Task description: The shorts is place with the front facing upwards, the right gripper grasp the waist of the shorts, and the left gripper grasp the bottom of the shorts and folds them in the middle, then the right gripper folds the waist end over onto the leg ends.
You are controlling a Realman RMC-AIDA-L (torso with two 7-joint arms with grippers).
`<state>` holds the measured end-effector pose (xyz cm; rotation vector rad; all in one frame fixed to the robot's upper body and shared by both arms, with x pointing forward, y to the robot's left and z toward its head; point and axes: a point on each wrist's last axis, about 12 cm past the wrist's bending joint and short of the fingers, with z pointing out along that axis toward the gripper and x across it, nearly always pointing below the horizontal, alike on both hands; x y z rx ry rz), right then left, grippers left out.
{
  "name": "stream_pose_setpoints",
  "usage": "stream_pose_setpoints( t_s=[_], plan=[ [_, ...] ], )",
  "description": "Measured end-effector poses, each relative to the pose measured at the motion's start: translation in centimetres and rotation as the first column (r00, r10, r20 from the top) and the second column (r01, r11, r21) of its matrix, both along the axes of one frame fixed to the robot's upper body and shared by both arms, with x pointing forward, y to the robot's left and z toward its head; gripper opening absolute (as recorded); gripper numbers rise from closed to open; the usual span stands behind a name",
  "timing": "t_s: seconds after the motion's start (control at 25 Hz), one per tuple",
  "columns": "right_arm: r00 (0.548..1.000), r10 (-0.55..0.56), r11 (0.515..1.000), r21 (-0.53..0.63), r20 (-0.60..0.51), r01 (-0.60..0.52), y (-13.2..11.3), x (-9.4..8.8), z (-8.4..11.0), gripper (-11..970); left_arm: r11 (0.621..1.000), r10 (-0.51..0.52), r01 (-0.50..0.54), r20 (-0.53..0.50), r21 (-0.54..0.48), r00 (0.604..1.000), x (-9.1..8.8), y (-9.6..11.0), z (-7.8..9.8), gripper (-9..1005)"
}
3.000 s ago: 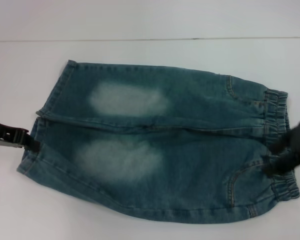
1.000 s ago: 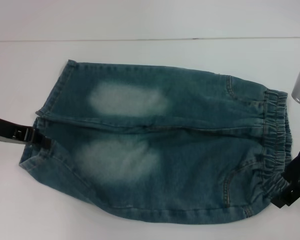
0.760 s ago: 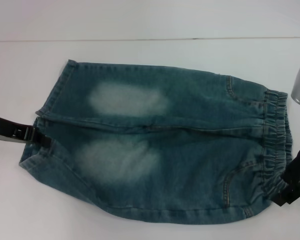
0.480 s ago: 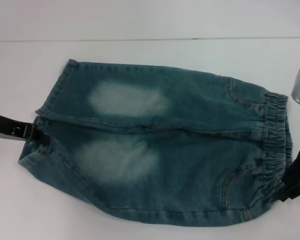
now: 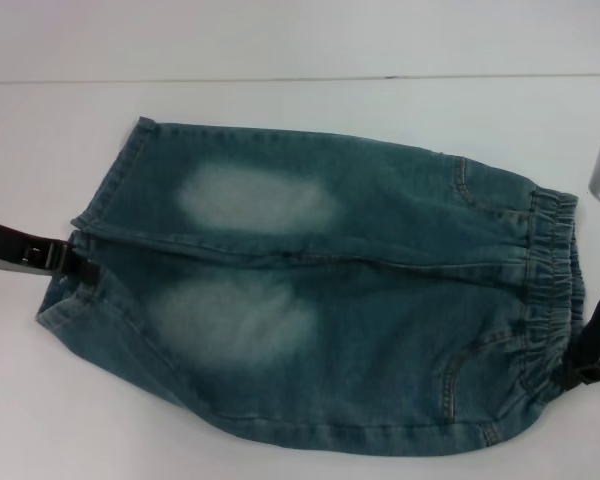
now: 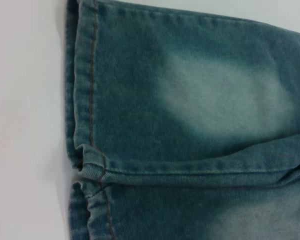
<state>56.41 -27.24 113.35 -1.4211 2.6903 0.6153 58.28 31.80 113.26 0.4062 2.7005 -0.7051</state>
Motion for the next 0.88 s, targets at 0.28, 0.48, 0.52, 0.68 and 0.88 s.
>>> stream_pose_setpoints(
  t_s=[0.28,0.48,0.52,0.68,0.88],
  plan=[
    [0.991,-0.120,0.980,0.168,0.057,0.109,-2.4,-0.3,0.2,37,0.997,0.070,-0.068,0.056,-0.035,0.996,0.7,0.8,0.8,12],
    [0.949,-0.302,0.879,0.414,0.095,0.238,-5.1,-1.0,-0.5,37,0.982,0.164,-0.149,0.130,-0.117,0.978,1.5,1.9,1.7,12],
    [0.938,-0.333,0.853,0.455,0.095,0.257,-5.4,-1.2,-0.8,37,0.977,0.182,-0.163,0.147,-0.135,0.972,1.7,2.0,1.9,12],
    [0.876,-0.473,0.727,0.603,0.094,0.328,-6.7,-2.0,-2.7,37,0.962,0.234,-0.196,0.206,-0.188,0.950,2.5,2.0,2.4,12],
    [0.786,-0.613,0.552,0.756,0.082,0.351,-7.5,-3.7,-4.9,36,0.949,0.280,-0.226,0.260,-0.219,0.924,3.4,1.2,1.6,12]
  ],
)
